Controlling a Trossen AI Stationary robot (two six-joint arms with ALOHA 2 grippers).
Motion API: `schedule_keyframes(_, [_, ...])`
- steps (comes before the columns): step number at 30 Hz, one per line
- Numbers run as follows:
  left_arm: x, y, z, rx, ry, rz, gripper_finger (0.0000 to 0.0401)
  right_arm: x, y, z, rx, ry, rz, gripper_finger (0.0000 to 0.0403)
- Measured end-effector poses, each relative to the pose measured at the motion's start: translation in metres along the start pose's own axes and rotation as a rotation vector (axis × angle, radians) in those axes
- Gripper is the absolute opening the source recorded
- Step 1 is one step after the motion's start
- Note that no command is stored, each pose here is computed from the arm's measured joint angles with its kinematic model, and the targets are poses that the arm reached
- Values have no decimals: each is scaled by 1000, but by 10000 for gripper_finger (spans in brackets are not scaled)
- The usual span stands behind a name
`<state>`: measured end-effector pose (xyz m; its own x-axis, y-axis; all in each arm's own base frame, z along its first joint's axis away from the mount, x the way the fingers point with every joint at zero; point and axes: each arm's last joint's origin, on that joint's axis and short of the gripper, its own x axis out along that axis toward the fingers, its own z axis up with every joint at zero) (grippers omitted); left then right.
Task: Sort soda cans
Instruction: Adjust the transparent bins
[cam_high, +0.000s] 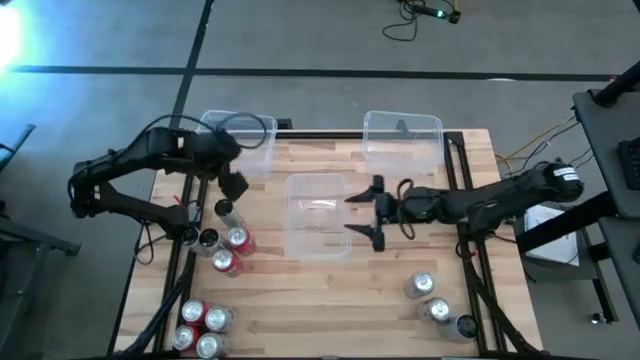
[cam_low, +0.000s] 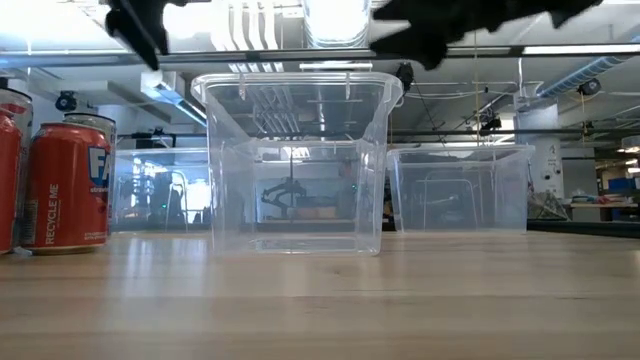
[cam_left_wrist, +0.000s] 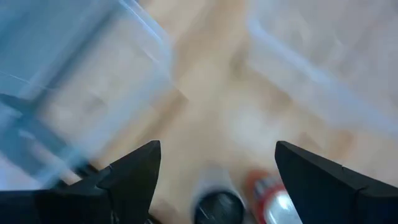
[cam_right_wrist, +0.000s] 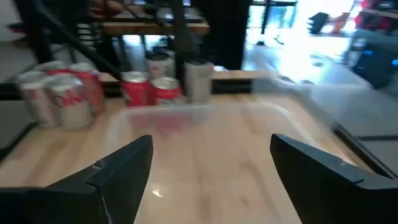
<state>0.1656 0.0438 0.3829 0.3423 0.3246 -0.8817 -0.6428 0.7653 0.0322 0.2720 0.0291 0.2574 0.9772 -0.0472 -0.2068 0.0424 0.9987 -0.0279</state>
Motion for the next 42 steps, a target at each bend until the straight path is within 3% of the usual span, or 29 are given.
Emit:
schedule_keyframes(3, [-4, 2, 11, -94, -114, 90, 300, 15, 8, 10, -44, 20, 47, 305])
schedule_keyframes(5, [-1, 3, 20, -147, -139, 93, 300, 23, 13, 15, -75, 48, 65, 298])
schedule_keyframes(14, [57, 31, 60, -367, 6, 248, 262, 33, 27, 32, -117, 244, 103, 283])
schedule_keyframes(17, [80, 37, 71, -365, 60, 281, 246, 32, 32, 33, -97, 279, 112, 288])
schedule_keyframes(21, [107, 33, 84, -351, 98, 214, 232, 30, 37, 29, -86, 300, 127, 297])
schedule_keyframes(36, [190, 53, 122, -356, 283, 207, 225, 25, 44, 28, -72, 307, 148, 298])
schedule_keyframes(39, [201, 54, 122, -323, 322, 212, 202, 23, 46, 25, -80, 333, 153, 293])
schedule_keyframes(42, [204, 54, 121, -296, 343, 211, 151, 23, 47, 23, -73, 351, 152, 288])
